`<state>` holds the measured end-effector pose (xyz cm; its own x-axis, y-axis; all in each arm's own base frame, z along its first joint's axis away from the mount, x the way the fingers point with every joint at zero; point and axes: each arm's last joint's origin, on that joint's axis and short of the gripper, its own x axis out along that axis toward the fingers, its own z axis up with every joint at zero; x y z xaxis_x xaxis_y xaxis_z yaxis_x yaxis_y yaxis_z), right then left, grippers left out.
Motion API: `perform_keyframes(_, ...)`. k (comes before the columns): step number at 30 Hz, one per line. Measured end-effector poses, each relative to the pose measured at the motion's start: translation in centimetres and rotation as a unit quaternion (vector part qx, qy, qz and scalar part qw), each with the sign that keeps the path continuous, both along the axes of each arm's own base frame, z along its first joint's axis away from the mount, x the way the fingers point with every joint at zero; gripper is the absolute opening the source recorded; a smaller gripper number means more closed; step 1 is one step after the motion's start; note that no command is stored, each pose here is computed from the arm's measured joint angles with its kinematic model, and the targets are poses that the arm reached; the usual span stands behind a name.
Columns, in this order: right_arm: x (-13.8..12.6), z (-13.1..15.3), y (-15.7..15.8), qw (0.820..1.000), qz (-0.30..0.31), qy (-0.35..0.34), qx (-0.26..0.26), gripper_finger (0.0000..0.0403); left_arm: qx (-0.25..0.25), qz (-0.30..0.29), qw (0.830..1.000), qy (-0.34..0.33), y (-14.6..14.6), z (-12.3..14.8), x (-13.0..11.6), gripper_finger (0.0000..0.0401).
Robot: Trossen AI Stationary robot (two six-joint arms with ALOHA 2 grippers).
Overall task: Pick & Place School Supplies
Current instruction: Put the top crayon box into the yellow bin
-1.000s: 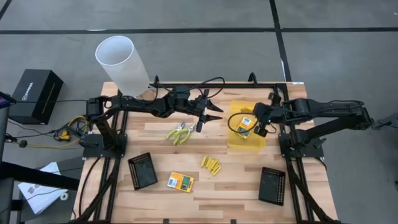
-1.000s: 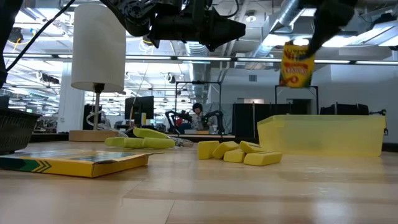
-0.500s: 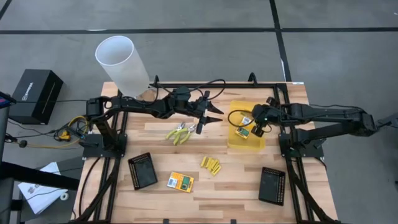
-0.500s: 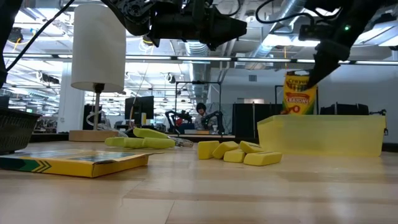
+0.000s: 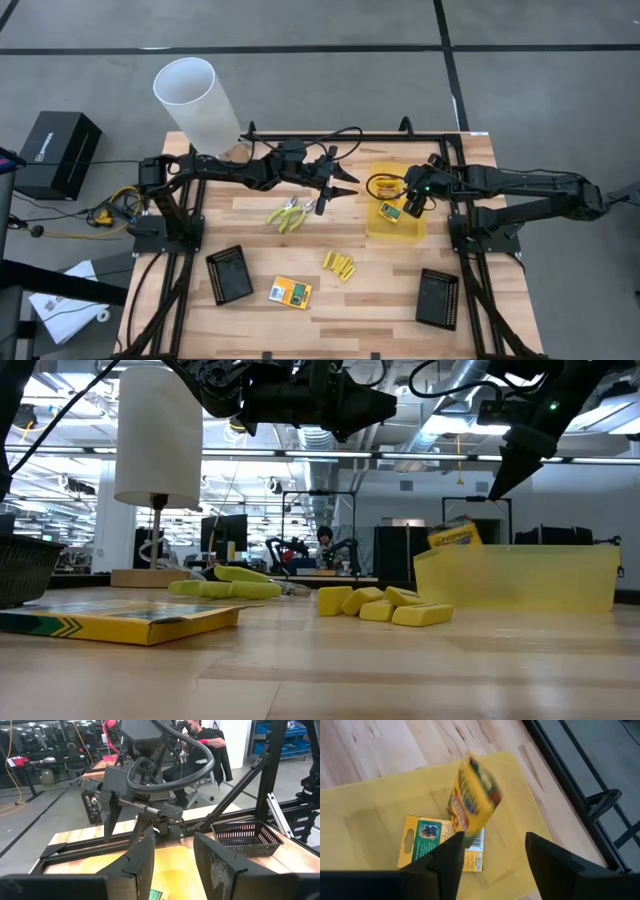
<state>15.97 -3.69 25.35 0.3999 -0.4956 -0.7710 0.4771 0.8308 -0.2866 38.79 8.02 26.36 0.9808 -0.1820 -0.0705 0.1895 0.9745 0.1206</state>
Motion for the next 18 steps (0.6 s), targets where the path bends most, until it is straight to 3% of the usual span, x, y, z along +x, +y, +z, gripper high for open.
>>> perform_keyframes(18,0.19,0.02,0.67,1.0,0.011,-0.01,0.01,0.0182,-0.012,0.005,0.999,0.047,0.34,-0.66,-0.34,0.0131)
